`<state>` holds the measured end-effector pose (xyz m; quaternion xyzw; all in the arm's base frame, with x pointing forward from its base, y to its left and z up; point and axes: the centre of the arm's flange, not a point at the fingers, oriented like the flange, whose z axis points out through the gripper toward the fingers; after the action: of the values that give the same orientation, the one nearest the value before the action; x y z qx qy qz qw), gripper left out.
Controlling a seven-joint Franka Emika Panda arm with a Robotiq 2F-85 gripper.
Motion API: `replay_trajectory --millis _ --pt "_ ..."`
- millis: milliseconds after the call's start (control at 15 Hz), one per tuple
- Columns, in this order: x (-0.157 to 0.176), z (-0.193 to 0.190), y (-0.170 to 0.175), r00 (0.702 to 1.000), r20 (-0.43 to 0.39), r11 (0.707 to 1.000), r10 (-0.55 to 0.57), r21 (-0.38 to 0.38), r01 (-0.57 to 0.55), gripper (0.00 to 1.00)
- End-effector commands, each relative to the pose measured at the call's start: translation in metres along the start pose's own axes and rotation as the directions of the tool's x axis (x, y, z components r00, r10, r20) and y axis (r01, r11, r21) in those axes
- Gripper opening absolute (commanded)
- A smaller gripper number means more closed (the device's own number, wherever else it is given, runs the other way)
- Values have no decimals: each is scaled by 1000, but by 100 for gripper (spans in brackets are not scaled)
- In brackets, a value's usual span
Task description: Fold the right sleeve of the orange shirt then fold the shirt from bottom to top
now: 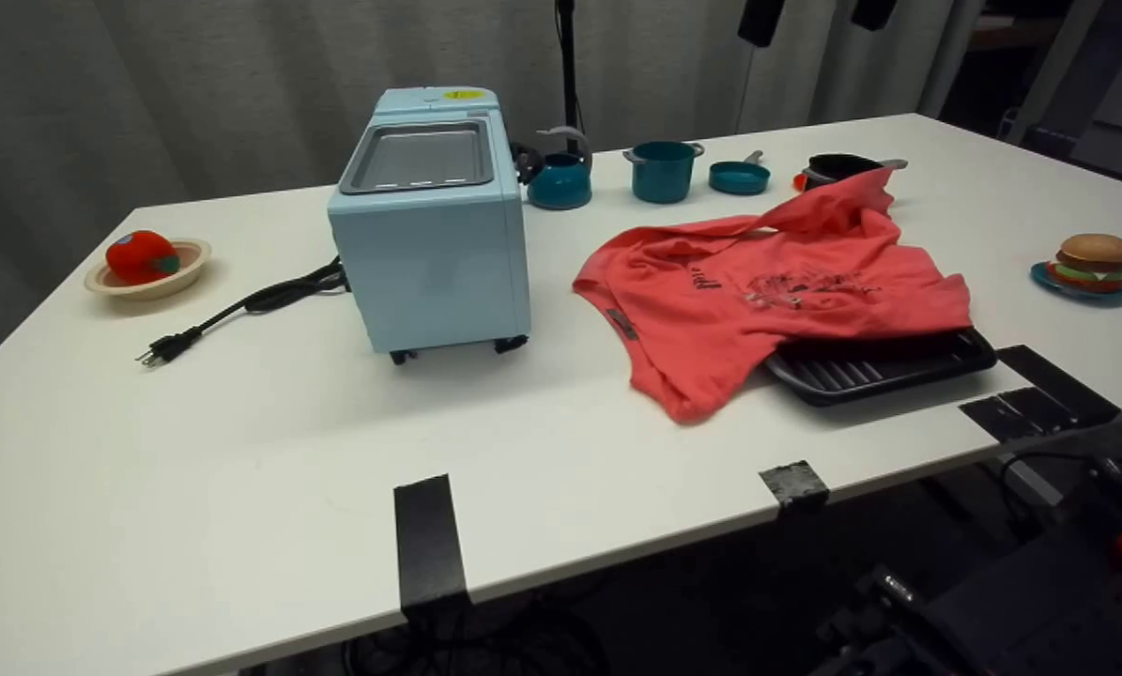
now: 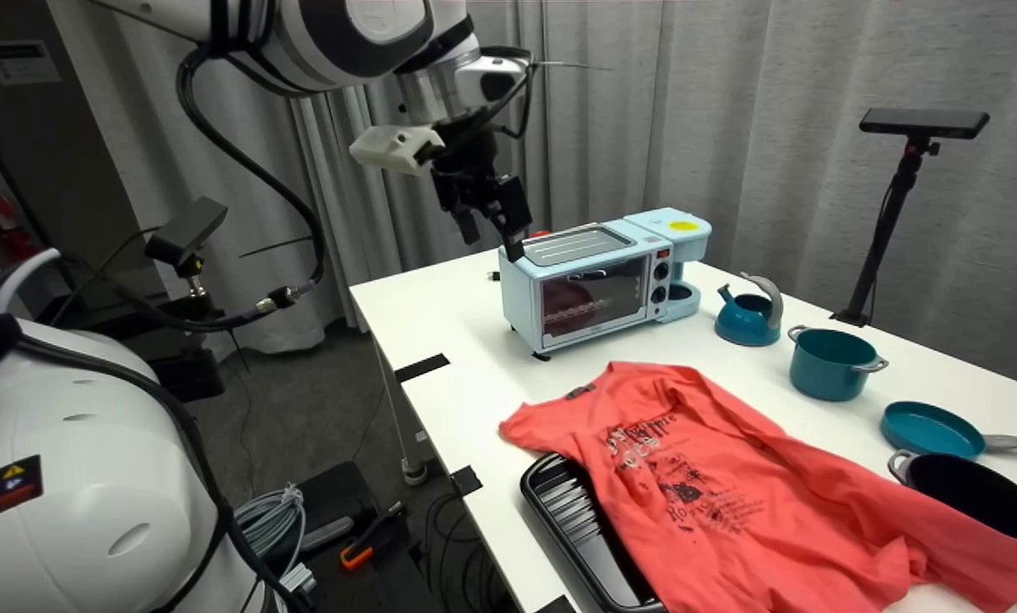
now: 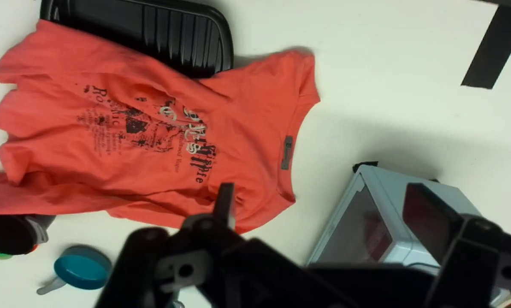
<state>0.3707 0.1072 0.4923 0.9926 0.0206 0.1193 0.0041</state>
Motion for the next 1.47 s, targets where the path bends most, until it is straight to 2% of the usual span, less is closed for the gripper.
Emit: replay_trajectory --millis 0,267,667,1067,1400 --pt "32 18 64 997 -13 996 80 31 -80 100" --pt "65 56 137 976 -27 976 216 48 -214 100" --pt "108 125 218 925 -22 925 379 7 -379 100" --pt "117 170 309 847 -15 845 532 -55 -532 100" --pt "102 170 381 760 -49 754 649 -100 -650 100"
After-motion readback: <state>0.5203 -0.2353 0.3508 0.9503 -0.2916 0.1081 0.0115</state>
